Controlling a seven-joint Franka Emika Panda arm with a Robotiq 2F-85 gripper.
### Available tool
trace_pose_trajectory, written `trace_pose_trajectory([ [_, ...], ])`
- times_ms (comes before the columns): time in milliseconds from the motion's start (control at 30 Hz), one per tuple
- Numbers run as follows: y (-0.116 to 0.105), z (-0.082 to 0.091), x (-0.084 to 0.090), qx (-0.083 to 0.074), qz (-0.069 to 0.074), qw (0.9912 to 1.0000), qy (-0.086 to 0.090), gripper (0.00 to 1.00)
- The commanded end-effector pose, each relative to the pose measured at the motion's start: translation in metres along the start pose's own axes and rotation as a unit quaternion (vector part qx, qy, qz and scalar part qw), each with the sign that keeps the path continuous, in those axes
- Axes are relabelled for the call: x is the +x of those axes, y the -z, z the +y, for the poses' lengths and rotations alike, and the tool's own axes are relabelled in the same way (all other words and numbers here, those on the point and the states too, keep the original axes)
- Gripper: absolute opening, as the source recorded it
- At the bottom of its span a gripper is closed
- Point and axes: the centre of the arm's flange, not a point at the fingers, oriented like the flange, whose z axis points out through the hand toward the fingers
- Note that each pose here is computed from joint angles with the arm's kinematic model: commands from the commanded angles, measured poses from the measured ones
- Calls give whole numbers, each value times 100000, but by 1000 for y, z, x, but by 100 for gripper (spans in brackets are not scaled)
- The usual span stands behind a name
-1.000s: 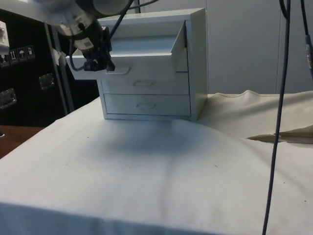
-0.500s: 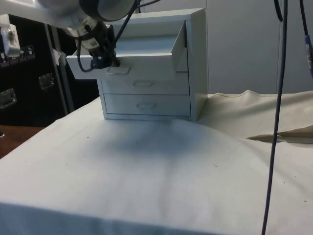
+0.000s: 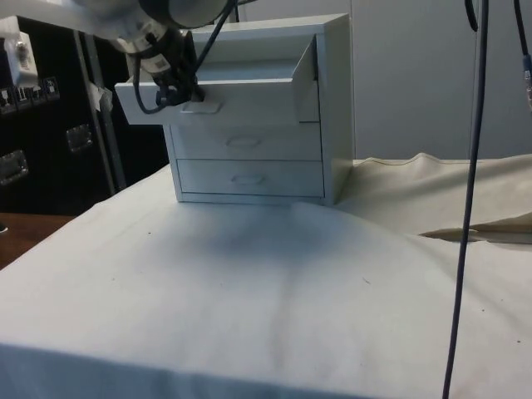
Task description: Open the drawer, then close it.
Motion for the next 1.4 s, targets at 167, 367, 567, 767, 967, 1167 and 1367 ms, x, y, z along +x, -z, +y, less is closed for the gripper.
trace_pose_trajectory([
  [167, -2, 13, 0, -1504, 383, 99987, 326, 0],
  [367, -7, 22, 1, -2607, 477, 99964, 319, 0],
  [567, -13, 32, 3, -2778, 334, 99961, 74, 0],
  [767, -18, 40, 5, -2643, -506, 99961, -681, 0],
  [967, -28, 55, 5, -2104, -284, 99974, -828, 0],
  [1167, -38, 66, 7, -2088, -668, 99970, -1113, 0],
  [1367, -49, 78, 8, -2137, -1161, 99960, -1430, 0],
])
